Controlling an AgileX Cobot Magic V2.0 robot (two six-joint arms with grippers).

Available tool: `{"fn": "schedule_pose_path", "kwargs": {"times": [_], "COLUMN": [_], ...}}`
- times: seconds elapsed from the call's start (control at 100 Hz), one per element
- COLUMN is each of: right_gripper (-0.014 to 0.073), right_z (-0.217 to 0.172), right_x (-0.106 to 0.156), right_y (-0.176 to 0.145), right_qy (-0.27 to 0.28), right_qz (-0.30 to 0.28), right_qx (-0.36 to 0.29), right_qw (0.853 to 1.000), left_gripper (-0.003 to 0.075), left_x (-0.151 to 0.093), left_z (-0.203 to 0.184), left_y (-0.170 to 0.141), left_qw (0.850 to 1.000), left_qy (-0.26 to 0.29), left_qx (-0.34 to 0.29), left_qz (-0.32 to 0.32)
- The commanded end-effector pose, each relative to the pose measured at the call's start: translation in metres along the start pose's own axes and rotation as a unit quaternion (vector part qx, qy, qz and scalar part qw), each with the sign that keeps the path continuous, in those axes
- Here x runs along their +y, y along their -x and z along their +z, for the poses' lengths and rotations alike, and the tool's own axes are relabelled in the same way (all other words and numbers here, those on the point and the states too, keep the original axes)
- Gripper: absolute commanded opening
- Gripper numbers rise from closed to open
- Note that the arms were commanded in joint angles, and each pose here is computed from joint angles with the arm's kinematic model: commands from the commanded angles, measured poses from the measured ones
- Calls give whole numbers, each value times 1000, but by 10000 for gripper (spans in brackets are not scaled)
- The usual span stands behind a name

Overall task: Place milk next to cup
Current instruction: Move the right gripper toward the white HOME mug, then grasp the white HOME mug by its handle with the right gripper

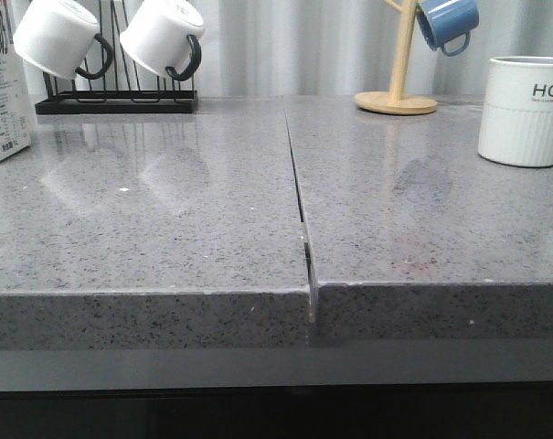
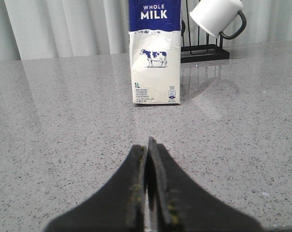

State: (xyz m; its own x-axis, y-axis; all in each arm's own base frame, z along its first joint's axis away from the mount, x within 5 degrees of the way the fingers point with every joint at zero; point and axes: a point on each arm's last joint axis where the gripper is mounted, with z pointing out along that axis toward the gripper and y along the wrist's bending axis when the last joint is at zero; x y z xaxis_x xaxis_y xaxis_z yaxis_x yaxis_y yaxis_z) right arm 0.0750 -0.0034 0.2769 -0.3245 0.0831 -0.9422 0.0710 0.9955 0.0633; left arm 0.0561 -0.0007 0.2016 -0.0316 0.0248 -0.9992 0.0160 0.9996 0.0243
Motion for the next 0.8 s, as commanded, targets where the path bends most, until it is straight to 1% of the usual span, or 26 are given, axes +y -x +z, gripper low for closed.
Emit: {"fn": "schedule_pose_path", "kwargs": {"times": [0.0, 0.03, 0.06, 0.08, 0.13, 0.18, 0.2, 0.24, 0.39, 0.53, 0.63, 0.79], "right_gripper": [-20, 23, 102, 139, 287, 381, 399, 399, 329, 328, 328, 328], "right_z": [11, 18, 23, 27, 38, 48, 52, 60, 89, 120, 143, 177], "right_x": [0, 0, 0, 0, -1, -1, -1, -2, -3, -4, -9, -17], "right_y": [21, 21, 23, 23, 25, 27, 28, 29, 37, 39, 36, 35], "right_qy": [-3, -4, -5, -5, -6, -7, -8, -8, -11, -14, -25, -37], "right_qz": [-8, -8, -7, -7, -7, -6, -6, -6, -6, -8, -7, -4], "right_qx": [-36, -29, -29, -24, -24, -25, -28, -30, -80, -120, -124, -110], "right_qw": [999, 1000, 1000, 1000, 1000, 1000, 1000, 999, 997, 993, 992, 993], "left_gripper": [-21, -21, -21, -21, -21, -21, -21, -21, -21, -21, -21, -21], "left_x": [-1, -1, -1, -1, -1, -1, -1, -1, -1, -1, -1, -1], "left_z": [-1, -1, -1, -1, -1, -1, -1, -1, -1, -1, -1, -1], "left_y": [-5, -5, -5, -5, -5, -5, -5, -5, -5, -5, -5, -5], "left_qw": [999, 999, 999, 999, 999, 999, 999, 999, 999, 999, 999, 999], "left_qy": [-3, -3, -3, -3, -3, -3, -3, -3, -3, -3, -3, -3], "left_qx": [-36, -36, -36, -36, -36, -36, -36, -36, -36, -36, -36, -36], "left_qz": [-2, -2, -2, -2, -2, -2, -2, -2, -2, -2, -2, -2]}}
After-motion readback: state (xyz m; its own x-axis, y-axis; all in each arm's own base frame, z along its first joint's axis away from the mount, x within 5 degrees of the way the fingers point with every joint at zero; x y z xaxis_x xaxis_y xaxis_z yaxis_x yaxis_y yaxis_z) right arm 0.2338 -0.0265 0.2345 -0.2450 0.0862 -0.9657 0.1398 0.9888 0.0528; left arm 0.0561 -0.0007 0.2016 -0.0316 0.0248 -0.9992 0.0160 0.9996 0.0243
